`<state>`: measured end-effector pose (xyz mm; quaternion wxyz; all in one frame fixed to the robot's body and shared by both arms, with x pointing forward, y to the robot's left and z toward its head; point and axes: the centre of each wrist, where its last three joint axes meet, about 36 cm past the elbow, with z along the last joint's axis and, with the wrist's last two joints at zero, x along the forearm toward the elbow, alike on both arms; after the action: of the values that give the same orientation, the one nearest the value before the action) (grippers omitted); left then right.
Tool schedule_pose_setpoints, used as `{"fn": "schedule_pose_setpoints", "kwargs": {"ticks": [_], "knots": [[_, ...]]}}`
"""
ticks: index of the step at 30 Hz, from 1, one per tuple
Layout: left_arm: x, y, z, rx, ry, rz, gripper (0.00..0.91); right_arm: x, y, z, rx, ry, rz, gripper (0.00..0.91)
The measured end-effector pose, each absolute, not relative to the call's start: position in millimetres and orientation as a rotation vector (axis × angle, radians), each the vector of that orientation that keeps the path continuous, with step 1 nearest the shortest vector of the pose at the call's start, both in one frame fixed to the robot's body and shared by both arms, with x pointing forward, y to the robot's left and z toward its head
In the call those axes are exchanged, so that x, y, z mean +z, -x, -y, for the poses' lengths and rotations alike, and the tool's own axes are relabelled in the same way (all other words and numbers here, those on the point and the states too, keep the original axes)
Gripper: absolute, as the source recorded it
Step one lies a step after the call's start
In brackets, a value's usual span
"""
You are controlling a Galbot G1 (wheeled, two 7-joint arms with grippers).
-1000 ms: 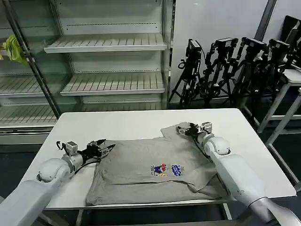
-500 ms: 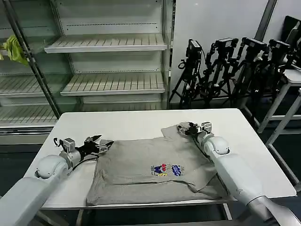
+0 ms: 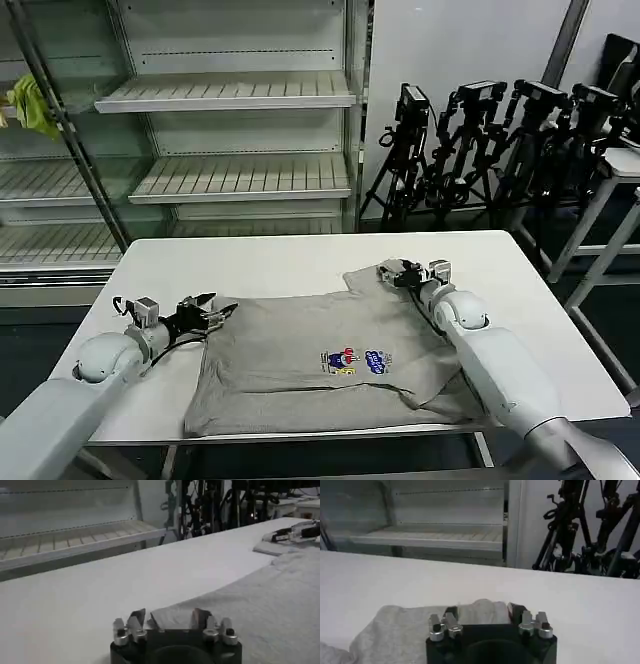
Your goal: Fold and organize the clothes.
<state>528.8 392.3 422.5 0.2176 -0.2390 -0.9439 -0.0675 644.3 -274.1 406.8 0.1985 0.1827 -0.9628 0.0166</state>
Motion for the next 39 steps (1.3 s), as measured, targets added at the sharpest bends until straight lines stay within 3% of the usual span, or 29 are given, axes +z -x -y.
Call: {"fn": "schedule_pose_setpoints", "kwargs": {"ticks": [2, 5, 6, 9, 14, 22, 39], "knots": [[423, -529, -393, -0.19, 0.661, 2.613, 0.302, 406, -644, 274, 0.046, -0.516, 2.692, 0.403], [423, -528, -394, -0.193, 0.661, 2.612, 0.292, 405, -643, 274, 0.047, -0.521, 2.689, 0.222], [423, -528, -394, -0.194, 0.661, 2.612, 0.282, 405, -643, 274, 0.047, -0.521, 2.689, 0.071], [423, -527, -395, -0.197, 0.66, 2.612, 0.262, 404, -643, 275, 0.049, -0.523, 2.688, 0.0], [422, -526, -395, -0.198, 0.66, 2.611, 0.161, 403, -641, 276, 0.05, -0.523, 2.688, 0.0], [423, -524, -394, -0.199, 0.668, 2.611, 0.101, 401, -638, 277, 0.057, -0.528, 2.688, 0.0], [429, -516, -397, -0.199, 0.677, 2.63, 0.06, 408, -628, 280, 0.056, -0.538, 2.709, 0.0]]}}
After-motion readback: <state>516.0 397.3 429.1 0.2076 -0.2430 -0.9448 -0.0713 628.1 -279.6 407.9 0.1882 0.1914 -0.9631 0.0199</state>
